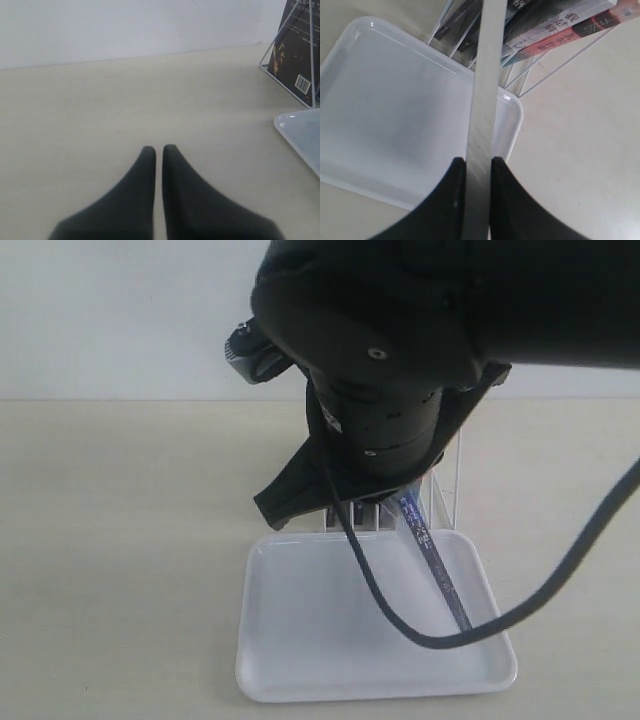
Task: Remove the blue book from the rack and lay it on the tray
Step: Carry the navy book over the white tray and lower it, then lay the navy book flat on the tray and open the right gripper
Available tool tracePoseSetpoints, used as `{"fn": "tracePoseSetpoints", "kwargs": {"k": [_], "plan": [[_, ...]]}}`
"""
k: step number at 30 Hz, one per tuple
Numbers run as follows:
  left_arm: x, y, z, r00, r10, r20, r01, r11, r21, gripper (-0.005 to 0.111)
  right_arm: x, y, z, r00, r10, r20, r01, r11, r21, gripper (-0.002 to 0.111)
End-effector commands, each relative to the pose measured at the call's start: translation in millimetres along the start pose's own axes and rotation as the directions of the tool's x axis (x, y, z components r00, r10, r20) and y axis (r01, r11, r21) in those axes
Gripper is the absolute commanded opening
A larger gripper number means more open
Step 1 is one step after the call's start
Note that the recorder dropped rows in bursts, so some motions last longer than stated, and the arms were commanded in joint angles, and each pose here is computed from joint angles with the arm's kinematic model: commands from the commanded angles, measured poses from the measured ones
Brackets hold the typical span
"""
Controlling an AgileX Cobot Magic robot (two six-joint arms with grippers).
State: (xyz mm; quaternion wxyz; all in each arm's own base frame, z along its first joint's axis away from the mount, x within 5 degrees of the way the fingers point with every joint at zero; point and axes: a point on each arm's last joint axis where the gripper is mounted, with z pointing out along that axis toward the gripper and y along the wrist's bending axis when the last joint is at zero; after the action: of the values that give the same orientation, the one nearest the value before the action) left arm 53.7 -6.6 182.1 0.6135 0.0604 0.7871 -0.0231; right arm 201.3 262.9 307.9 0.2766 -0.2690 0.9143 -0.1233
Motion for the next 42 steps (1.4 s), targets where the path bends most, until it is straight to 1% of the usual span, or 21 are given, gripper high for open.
{"fn": "tracePoseSetpoints", "kwargs": {"k": [1,9,15,26,27,29,31,33,35,36,42], "plan": [[-2.6,0.2,-0.6,1.0,-0.006,0.022,0.006,1.0,-0.001,0.005,-0.3,1.8,4.7,1.0,-0.001,0.002,0.001,1.0,0.024,0.0],[-2.6,0.2,-0.6,1.0,-0.006,0.022,0.006,1.0,-0.001,0.005,1.4,18.3,27.7,0.997,-0.035,-0.064,0.038,0.998,0.04,0.0],[-2.6,0.2,-0.6,1.0,-0.006,0.022,0.006,1.0,-0.001,0.005,5.3,30.4,41.3,0.991,-0.047,-0.125,0.05,0.999,0.02,0.0],[-2.6,0.2,-0.6,1.0,-0.006,0.022,0.006,1.0,-0.001,0.005,7.9,34.6,43.5,0.987,-0.041,-0.154,0.041,0.999,-0.006,0.0],[-2.6,0.2,-0.6,1.0,-0.006,0.022,0.006,1.0,-0.001,0.005,8.0,34.8,43.5,0.987,-0.04,-0.156,0.04,0.999,-0.008,0.002],[-2.6,0.2,-0.6,1.0,-0.006,0.022,0.006,1.0,-0.001,0.005,8.9,35.8,43.3,0.986,-0.027,-0.165,0.024,1.0,-0.017,0.011],[-2.6,0.2,-0.6,1.0,-0.006,0.022,0.006,1.0,-0.001,0.005,9.5,36.5,43.2,0.985,-0.023,-0.171,0.019,1.0,-0.024,0.025],[-2.6,0.2,-0.6,1.0,-0.006,0.022,0.006,1.0,-0.001,0.005,9.5,36.5,43.2,0.985,-0.016,-0.172,0.012,1.0,-0.023,0.043],[-2.6,0.2,-0.6,1.0,-0.006,0.022,0.006,1.0,-0.001,0.005,9.5,36.5,43.2,0.985,0.005,-0.172,-0.008,1.0,-0.019,0.052],[-2.6,0.2,-0.6,1.0,-0.006,0.022,0.006,1.0,-0.001,0.005,9.4,36.4,43.3,0.985,0.017,-0.171,-0.02,1.0,-0.016,0.054],[-2.6,0.2,-0.6,1.0,-0.006,0.022,0.006,1.0,-0.001,0.005,4.4,36.0,39.1,0.987,0.042,-0.155,-0.046,0.999,-0.024,0.054]]}}
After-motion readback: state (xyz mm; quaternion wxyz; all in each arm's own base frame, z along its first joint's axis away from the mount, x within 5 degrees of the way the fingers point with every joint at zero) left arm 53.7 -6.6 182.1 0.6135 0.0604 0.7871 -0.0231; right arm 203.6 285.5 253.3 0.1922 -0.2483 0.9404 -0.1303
